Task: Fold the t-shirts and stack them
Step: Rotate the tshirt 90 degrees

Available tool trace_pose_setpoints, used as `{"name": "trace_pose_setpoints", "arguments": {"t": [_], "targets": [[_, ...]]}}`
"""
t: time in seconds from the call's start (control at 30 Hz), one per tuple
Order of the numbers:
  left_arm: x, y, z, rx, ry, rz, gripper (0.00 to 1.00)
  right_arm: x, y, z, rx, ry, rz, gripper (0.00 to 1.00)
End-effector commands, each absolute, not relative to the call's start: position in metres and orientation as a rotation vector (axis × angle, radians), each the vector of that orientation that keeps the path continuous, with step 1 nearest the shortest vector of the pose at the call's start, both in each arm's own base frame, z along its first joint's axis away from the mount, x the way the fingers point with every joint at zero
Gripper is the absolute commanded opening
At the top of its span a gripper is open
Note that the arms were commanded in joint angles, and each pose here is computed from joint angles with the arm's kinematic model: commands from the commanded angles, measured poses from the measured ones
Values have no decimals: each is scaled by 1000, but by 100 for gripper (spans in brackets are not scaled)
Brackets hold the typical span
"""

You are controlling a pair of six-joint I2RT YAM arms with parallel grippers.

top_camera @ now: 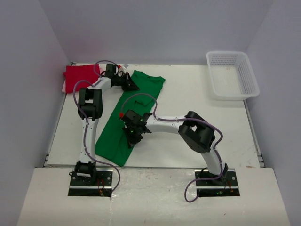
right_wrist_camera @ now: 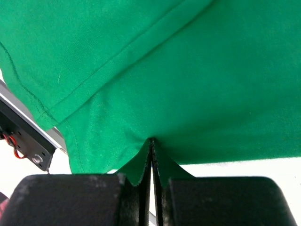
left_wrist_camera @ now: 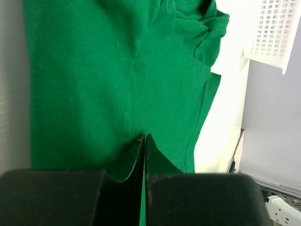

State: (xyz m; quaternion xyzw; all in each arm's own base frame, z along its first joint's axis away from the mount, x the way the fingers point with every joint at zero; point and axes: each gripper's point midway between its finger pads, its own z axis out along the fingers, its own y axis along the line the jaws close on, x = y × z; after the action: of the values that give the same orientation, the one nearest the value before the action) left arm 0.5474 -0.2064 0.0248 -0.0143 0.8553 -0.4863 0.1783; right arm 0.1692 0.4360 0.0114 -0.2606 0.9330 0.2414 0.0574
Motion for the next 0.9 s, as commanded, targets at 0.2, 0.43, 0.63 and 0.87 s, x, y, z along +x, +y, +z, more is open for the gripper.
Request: {"name": "trace_pose_setpoints", "arguments": {"t": [0.2,0.43,0.63,0.87], "targets": [[546,-203,26,-30,2391,-1401,0,158,332,-51,-487,3020,266,0],[546,-205,16,-38,2389,-1425,0,150,241,-66,-216,3072,-15,0],[551,-208,16,-51,2365,-1457,0,158,203,-61,-46,3062,-67,0],[569,-216,22,-78,2299,-1532,0,163,202,-54,91,3058,-18,0]]}}
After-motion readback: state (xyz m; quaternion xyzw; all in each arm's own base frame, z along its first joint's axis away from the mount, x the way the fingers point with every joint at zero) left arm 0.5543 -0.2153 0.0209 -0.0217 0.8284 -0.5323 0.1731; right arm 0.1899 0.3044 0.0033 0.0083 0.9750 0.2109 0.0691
